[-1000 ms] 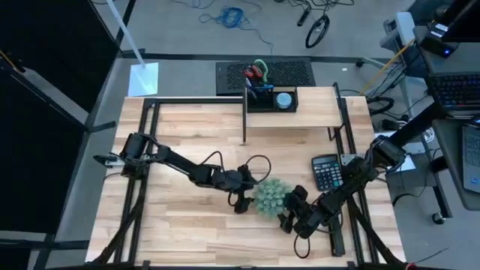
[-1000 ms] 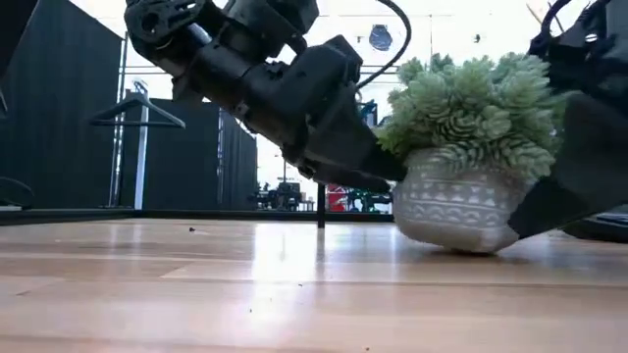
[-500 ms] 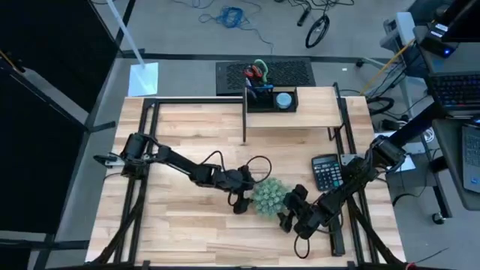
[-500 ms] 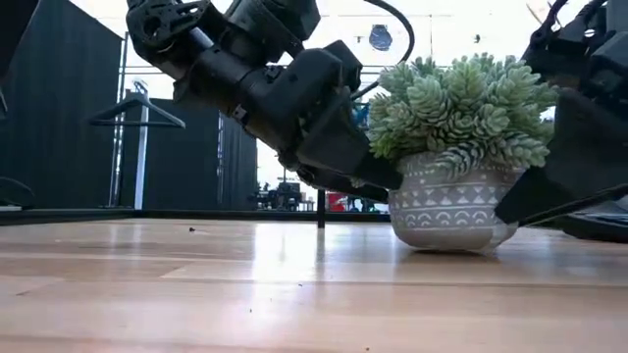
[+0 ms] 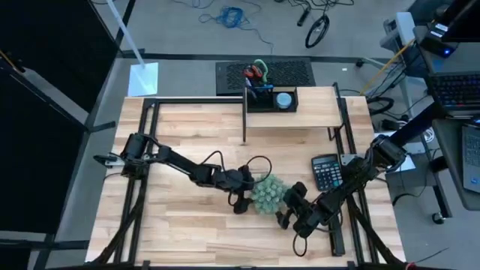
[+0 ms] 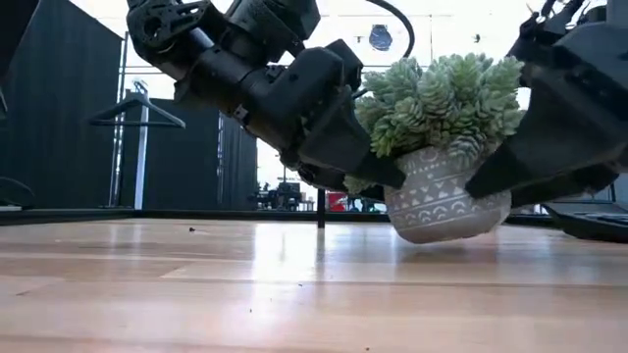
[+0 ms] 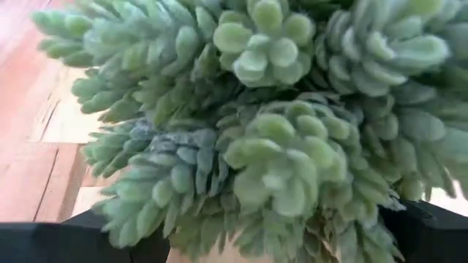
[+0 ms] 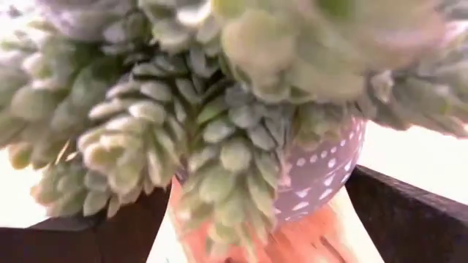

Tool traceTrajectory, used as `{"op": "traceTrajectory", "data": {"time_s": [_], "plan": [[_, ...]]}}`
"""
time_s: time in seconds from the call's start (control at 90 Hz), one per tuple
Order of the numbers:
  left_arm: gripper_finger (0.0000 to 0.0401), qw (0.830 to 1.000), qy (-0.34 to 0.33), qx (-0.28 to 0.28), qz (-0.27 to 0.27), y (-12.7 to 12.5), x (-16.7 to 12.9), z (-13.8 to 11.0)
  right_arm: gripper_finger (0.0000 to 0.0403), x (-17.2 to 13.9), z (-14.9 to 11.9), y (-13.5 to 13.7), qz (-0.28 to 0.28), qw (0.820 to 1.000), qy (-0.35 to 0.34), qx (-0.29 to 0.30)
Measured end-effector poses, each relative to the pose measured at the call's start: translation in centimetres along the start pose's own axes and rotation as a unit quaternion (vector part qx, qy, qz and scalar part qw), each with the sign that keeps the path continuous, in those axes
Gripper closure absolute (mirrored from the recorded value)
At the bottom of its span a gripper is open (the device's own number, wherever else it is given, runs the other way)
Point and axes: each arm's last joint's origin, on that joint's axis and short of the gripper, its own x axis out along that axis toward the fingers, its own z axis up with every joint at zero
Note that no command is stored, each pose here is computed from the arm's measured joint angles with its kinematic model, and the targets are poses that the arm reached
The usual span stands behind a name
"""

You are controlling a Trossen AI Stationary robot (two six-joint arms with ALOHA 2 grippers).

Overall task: Pick and place office supplies into organizer
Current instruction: Put the gray patterned vase plant on the wooden shelf

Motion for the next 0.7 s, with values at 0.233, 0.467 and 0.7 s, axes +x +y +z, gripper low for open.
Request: {"op": "traceTrajectory", "data": {"time_s": [0.233, 0.467, 0.7], "plan": [[0.0092, 1.000, 0.000, 0.000, 0.000, -0.01, 0.00, -0.01, 0.0017, 0.00, -0.10, 0.02, 0.006, 1.000, 0.015, -0.007], [0.0092, 1.000, 0.000, 0.000, 0.000, -0.01, -0.01, 0.00, 0.0018, -0.01, -0.31, 0.09, 0.021, 0.999, 0.046, -0.009], [0.0092, 1.000, 0.000, 0.000, 0.001, 0.02, -0.01, 0.00, 0.0018, -0.01, -0.35, 0.10, 0.024, 0.998, 0.052, -0.010]]}}
